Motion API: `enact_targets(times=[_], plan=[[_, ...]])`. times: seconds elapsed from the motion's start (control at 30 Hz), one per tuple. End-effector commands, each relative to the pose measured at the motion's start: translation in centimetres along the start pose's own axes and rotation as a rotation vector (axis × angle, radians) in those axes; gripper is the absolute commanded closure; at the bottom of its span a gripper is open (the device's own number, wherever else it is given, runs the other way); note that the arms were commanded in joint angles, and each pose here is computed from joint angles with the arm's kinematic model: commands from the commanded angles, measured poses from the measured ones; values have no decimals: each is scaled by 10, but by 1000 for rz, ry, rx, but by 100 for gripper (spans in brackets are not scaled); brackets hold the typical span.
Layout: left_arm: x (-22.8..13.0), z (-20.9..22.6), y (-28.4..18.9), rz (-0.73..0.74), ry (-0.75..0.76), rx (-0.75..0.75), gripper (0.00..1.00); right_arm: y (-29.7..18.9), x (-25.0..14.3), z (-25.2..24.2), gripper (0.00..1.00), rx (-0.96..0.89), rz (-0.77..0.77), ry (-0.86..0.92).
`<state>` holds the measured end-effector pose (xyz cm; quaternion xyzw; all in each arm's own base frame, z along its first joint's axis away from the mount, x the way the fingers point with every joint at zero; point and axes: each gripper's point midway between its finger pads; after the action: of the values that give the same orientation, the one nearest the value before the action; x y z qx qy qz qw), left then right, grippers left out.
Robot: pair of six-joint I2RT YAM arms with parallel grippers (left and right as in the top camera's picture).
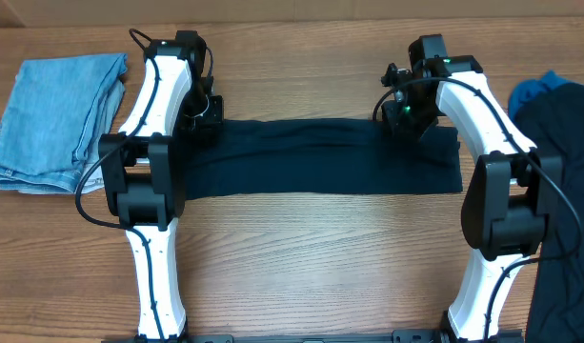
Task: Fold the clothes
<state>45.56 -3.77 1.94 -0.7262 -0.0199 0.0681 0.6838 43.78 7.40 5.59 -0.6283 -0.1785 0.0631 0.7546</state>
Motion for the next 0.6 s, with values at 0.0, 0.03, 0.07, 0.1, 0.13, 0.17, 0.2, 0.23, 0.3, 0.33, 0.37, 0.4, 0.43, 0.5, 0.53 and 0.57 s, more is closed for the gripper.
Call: enact_targets(times=[0.0,0.03,0.07,0.1,0.13,0.17,0.2,0.23,0.3,0.33,0.37,0.4,0.43,0.5,0.53,0.57], plan=[[6,-3,-8,-29,16,-16,89,1,-2,7,58,40,-7,-112],[7,-3,-8,-32,16,-17,88,2,-1,19,52,95,-19,-186],[8,-3,-8,-36,17,-18,87,4,0,28,49,126,-30,-256],[9,-3,-8,-40,16,-18,86,5,1,33,47,131,-38,-320],[9,-3,-8,-41,17,-18,85,6,3,36,46,129,-46,-372],[9,-3,-8,-40,17,-19,85,7,7,42,46,133,-65,-457],[9,-3,-8,-40,16,-19,85,7,11,47,46,136,-83,-503],[9,-4,-8,-40,17,-19,84,8,18,54,47,135,-110,-546],[9,-4,-8,-40,11,-18,83,9,28,71,49,146,-153,-623],[9,-5,-8,-41,10,-19,82,10,31,80,53,147,-163,-671],[9,-5,-8,-41,4,-19,82,11,32,91,57,147,-168,-741],[9,-6,-8,-43,-1,-20,81,13,32,99,59,135,-167,-804],[10,-6,-8,-46,-3,-21,81,16,33,104,61,112,-158,-848],[10,-6,-8,-45,-4,-20,81,21,34,110,61,74,-139,-883],[10,-6,-8,-45,-4,-20,81,23,33,114,60,74,-135,-892],[10,-6,-8,-46,-4,-20,81,25,34,119,60,80,-139,-903]])
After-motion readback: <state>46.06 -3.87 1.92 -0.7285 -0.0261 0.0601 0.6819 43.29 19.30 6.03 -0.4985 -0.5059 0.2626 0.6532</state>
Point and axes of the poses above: each gripper's point midway between its finger pads, its own y axis out along the fingers, its own z axis along the line the jaws close on, x = y × z, and after that the axes turned 3 degrees about -y, right-handed
